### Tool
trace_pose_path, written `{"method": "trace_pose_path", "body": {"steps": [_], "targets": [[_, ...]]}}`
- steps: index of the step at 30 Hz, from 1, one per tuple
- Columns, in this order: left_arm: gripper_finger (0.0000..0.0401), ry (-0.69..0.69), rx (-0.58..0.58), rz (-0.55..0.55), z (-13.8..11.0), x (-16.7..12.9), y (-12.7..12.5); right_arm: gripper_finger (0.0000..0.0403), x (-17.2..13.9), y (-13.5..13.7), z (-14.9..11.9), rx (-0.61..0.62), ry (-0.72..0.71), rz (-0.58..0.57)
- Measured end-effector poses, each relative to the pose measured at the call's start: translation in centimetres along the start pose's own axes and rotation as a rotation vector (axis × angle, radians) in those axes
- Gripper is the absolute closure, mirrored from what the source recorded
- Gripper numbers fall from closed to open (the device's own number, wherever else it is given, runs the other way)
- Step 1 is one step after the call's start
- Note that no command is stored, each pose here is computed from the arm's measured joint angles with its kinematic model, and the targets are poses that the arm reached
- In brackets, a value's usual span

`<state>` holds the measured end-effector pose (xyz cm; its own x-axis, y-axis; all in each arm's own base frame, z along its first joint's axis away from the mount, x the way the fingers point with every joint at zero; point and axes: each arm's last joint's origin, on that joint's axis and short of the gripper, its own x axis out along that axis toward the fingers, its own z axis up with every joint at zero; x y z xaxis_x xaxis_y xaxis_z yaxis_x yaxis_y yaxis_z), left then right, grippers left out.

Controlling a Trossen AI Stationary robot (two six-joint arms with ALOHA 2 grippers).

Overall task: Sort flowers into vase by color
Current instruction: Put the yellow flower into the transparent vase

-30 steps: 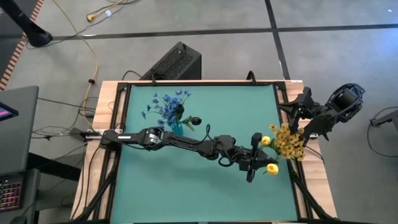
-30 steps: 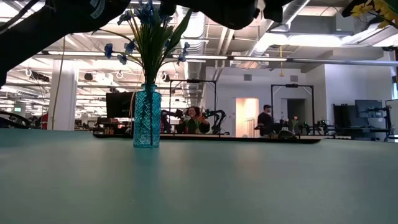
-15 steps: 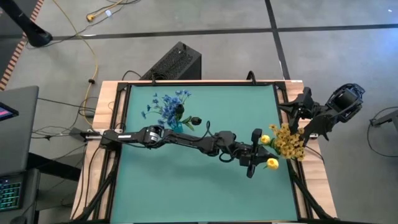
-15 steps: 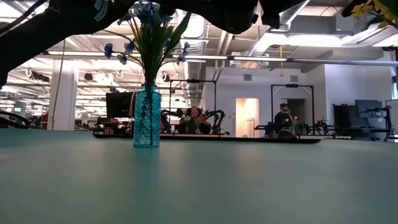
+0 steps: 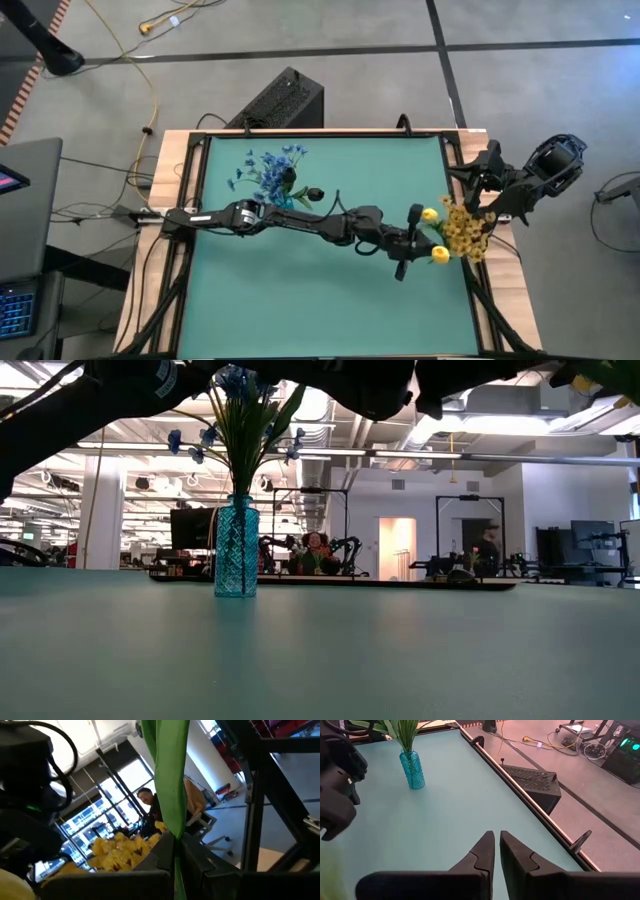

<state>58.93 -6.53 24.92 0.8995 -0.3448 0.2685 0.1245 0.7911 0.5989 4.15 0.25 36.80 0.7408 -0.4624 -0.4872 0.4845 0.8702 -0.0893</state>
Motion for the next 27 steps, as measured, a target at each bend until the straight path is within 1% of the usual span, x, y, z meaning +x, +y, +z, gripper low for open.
{"method": "trace_pose_path", "body": {"steps": [8, 14, 22, 27], "targets": [[0.0401, 0.035, -0.010, -0.020, -0.3, 0.0, -0.1, 0.0347, 0.0, 0.0, 0.0, 0.000, -0.001, 0.000], [0.0401, 0.090, -0.035, 0.005, -0.8, -0.1, 0.0, 0.0347, 0.0, 0.0, 0.0, 0.001, -0.001, -0.001], [0.0401, 0.148, -0.139, 0.017, -1.9, -0.5, 0.8, 0.0347, 0.0, 0.0, 0.0, 0.001, -0.002, -0.001], [0.0401, 0.152, -0.160, 0.022, -2.1, -0.6, 1.0, 0.0347, 0.0, 0.0, 0.0, 0.001, -0.002, -0.001]]}}
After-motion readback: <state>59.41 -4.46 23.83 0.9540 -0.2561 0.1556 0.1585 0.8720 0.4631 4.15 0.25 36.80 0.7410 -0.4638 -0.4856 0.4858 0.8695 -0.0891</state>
